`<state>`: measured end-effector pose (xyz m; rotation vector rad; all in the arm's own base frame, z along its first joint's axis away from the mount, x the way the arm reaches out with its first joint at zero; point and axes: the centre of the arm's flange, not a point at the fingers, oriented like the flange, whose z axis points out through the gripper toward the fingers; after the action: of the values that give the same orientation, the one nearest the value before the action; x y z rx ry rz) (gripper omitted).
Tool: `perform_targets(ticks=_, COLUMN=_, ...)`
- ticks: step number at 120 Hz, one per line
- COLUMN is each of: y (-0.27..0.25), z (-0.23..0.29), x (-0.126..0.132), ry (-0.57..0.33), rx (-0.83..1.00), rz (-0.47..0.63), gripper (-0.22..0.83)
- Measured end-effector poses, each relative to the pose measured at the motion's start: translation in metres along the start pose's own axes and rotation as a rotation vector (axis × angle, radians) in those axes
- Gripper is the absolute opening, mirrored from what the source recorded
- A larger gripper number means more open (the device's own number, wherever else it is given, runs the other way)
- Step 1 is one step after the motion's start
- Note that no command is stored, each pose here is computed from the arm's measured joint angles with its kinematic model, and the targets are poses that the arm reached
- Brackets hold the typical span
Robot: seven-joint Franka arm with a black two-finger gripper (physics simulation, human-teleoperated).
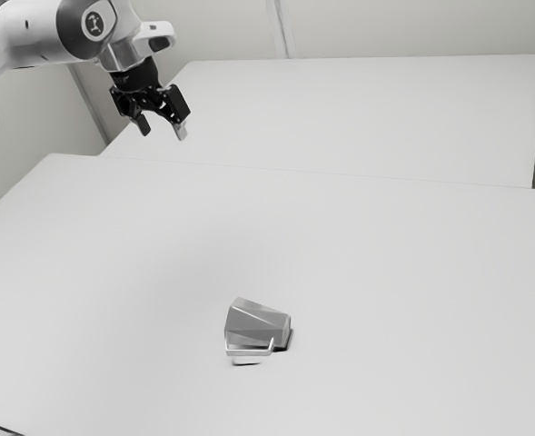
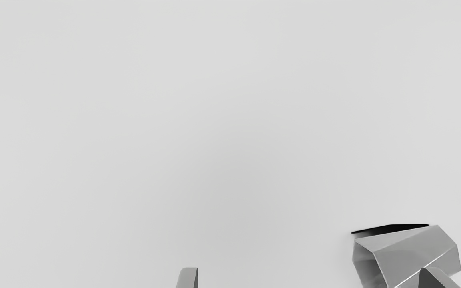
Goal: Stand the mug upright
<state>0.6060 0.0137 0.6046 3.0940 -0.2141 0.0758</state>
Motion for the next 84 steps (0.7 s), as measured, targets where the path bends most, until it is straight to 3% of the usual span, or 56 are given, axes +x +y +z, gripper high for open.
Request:
perform_targets(ticks=41, y=0.003, z=0.023, x=-0.003, ry=-0.036, rx=-0.045, rz=0.012, gripper=0.62)
perform_targets(ticks=62, y=0.005, z=0.081, x=-0.04, ry=-0.103, rx=-0.237, rz=-0.069, gripper=0.61)
perform_targets(ticks=84, y=-0.008, z=0.136, x=-0.06, ry=-0.129, rx=-0.405, rz=-0.187, gripper=0.62)
